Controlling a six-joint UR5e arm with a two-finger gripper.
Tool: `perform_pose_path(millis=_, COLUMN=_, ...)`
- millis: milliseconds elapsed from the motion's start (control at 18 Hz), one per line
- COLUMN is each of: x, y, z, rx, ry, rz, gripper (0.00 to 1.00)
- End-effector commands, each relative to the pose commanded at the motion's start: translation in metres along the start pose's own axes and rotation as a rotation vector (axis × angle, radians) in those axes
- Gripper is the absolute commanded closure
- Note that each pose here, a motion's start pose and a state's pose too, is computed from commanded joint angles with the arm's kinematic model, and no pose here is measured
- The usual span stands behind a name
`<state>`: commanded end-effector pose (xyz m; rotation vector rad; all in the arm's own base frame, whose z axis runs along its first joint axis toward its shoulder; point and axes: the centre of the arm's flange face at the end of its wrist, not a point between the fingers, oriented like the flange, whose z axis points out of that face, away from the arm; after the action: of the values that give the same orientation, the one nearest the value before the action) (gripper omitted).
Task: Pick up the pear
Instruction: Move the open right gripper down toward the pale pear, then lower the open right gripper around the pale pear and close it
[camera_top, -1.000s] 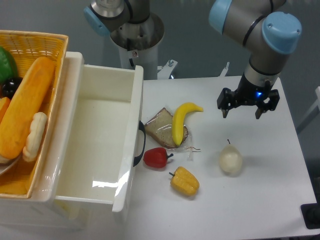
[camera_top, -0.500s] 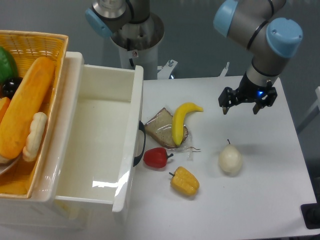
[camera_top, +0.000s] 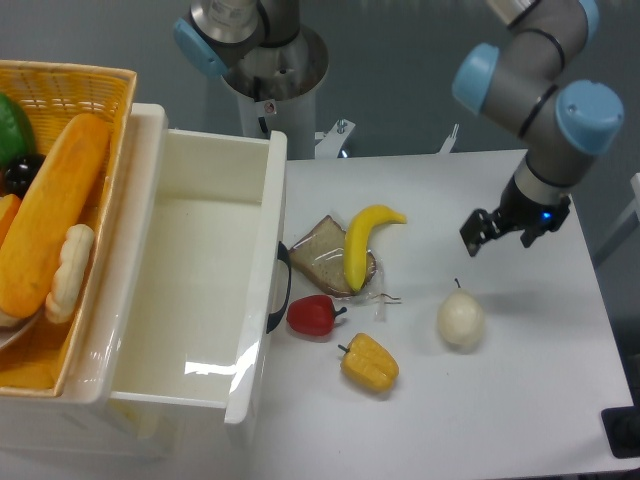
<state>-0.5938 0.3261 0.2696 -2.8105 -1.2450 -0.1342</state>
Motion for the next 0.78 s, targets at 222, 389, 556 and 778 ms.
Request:
perform_pose_path(millis=222, x=0.025, y=-0.019, z=0.015, rx=0.015, ry=-0.006, rz=-0.009, gripper=0.00)
perform_pose_path(millis=389, x=0.037, y=-0.023, z=0.025, rx=0.002, ry=-0.001, rz=0.003, gripper=0.00)
perform_pose_path(millis=556, x=0.053, y=-0.028, z=0.035, rx=-0.011, ry=0.004, rz=0.028, gripper=0.00)
perform_pose_path(millis=778, x=0.058, y=-0.031, z=0.041, rx=-0.016, ry=0.006, rz=0.037, gripper=0.00)
